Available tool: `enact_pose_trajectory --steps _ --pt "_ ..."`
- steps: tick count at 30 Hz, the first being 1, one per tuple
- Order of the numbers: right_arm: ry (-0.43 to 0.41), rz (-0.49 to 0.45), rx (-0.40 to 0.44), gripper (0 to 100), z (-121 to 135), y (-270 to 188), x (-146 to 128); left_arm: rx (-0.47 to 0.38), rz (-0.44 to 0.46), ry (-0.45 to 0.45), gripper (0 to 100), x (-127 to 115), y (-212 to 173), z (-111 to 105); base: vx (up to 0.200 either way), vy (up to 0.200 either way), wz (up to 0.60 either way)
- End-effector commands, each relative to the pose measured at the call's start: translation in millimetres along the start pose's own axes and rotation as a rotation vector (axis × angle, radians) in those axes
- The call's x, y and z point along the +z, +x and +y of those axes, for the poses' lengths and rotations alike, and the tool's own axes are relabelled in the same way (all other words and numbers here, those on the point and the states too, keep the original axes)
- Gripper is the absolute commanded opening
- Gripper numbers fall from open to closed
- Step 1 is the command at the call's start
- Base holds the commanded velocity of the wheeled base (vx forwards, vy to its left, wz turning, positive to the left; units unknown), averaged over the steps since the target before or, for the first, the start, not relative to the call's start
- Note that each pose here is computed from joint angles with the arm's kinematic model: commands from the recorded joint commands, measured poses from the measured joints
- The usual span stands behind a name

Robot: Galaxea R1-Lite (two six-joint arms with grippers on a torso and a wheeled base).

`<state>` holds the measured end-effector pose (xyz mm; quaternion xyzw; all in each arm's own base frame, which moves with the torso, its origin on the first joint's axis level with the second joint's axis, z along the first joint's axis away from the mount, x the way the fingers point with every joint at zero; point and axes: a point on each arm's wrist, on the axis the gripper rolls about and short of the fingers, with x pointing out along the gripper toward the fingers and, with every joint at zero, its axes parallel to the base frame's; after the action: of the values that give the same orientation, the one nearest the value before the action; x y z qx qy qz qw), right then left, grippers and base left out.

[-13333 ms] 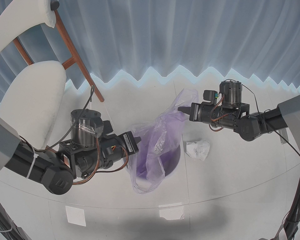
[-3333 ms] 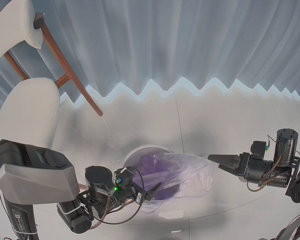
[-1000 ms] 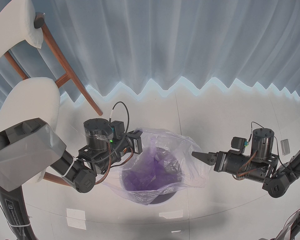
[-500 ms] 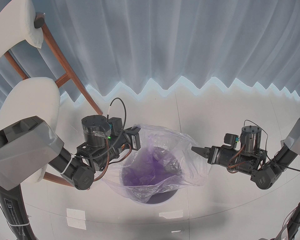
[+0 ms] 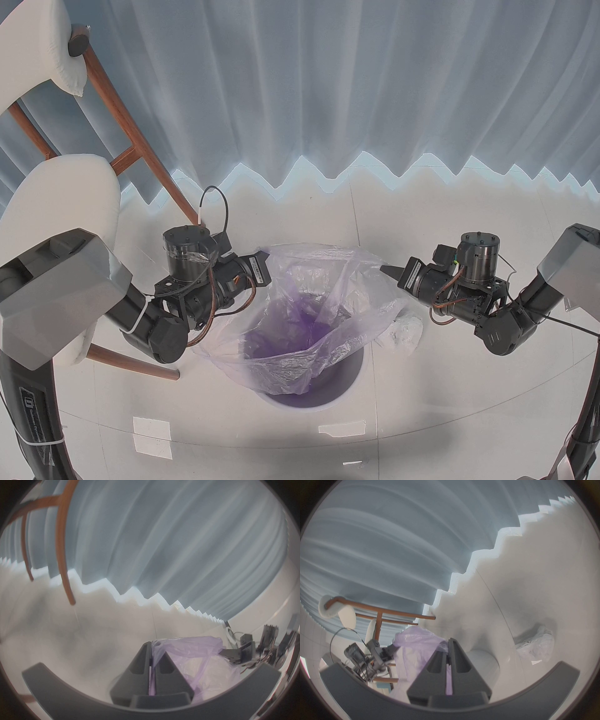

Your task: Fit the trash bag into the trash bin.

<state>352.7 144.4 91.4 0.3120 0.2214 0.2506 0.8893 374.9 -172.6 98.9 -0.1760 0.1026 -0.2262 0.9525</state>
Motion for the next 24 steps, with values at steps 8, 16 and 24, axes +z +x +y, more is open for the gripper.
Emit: enact_pose_trajectory --steps 8,16,24 --pt "0.086 -0.001 -0.043 0 -38 44 -5 0.071 0.065 -0.194 0 -17 23 27 0.000 0.000 0.00" --pt "0.158 0.022 -0.068 0 -54 56 -19 0.108 0.098 -0.222 0 -42 36 46 0.000 0.000 0.00" --pt "0.167 0.057 -0.090 0 -61 59 -32 0.121 0.101 -0.312 0 -47 37 49 0.000 0.000 0.00"
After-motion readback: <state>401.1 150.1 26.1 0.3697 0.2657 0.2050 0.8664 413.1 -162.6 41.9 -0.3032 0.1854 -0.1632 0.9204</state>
